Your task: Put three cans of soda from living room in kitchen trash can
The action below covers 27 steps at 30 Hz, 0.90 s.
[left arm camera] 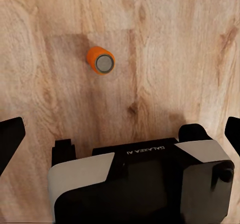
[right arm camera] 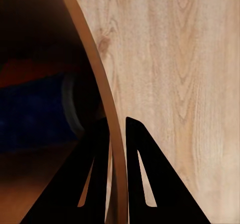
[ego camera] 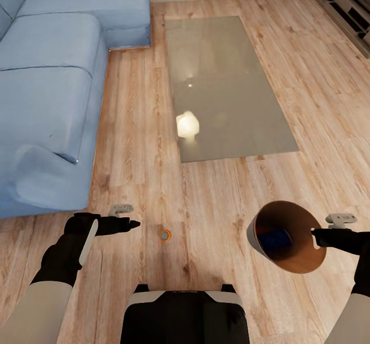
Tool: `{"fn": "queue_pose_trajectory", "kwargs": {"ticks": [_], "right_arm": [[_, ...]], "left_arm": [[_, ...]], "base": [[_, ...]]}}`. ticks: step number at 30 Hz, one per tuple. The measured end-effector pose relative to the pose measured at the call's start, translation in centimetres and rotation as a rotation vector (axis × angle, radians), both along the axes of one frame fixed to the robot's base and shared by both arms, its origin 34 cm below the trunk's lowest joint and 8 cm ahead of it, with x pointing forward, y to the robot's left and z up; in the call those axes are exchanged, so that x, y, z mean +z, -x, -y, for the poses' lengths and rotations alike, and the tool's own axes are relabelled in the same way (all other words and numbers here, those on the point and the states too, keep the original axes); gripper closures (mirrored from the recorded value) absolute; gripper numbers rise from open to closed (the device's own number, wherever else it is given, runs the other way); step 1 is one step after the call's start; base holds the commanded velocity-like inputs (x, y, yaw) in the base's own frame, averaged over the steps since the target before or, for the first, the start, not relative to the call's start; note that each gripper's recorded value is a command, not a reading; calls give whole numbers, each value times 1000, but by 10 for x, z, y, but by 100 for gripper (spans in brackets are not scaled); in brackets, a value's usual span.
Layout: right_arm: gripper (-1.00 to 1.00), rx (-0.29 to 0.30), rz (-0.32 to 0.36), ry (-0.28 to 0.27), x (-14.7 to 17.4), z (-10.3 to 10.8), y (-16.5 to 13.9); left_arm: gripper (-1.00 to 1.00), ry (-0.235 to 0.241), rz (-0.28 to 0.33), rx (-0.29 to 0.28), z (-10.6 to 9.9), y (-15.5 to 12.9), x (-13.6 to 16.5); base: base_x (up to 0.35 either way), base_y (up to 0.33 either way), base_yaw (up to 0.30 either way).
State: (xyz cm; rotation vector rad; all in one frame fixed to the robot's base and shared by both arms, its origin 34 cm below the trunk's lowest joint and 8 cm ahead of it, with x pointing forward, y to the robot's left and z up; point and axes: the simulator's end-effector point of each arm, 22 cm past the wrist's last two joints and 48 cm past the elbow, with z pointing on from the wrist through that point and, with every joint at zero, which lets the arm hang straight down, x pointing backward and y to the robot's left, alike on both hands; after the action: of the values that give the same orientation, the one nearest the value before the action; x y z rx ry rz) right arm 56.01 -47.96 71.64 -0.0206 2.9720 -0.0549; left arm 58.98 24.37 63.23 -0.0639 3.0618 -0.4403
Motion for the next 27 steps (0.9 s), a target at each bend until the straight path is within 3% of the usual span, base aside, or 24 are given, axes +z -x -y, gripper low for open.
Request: {"fn": "queue_pose_trajectory", "kwargs": {"ticks": [4, 9, 15, 20, 23, 27], "right_arm": [[100, -1, 1, 6, 2, 3, 0], [100, -8, -42, 39, 2, 11, 9], [100, -19, -121, 140, 20, 49, 20], [100, -29, -230, 67, 39, 40, 14], [100, -16, -253, 110, 49, 43, 7], [100, -13, -250, 125, 51, 44, -1]], "left_arm": [[-100, -6, -56, 6, -2, 11, 0], [-100, -7, -55, 6, -2, 10, 0], [-100, -8, -51, 8, -1, 9, 1], [-100, -11, -72, 9, -2, 15, -4], [-100, -9, -73, 10, -2, 15, -5], [-100, -9, -74, 10, -2, 13, -9]], "base": [[0, 0, 0], [0, 0, 0], [0, 0, 0], [0, 0, 0], [0, 0, 0], [0, 0, 0]]}}
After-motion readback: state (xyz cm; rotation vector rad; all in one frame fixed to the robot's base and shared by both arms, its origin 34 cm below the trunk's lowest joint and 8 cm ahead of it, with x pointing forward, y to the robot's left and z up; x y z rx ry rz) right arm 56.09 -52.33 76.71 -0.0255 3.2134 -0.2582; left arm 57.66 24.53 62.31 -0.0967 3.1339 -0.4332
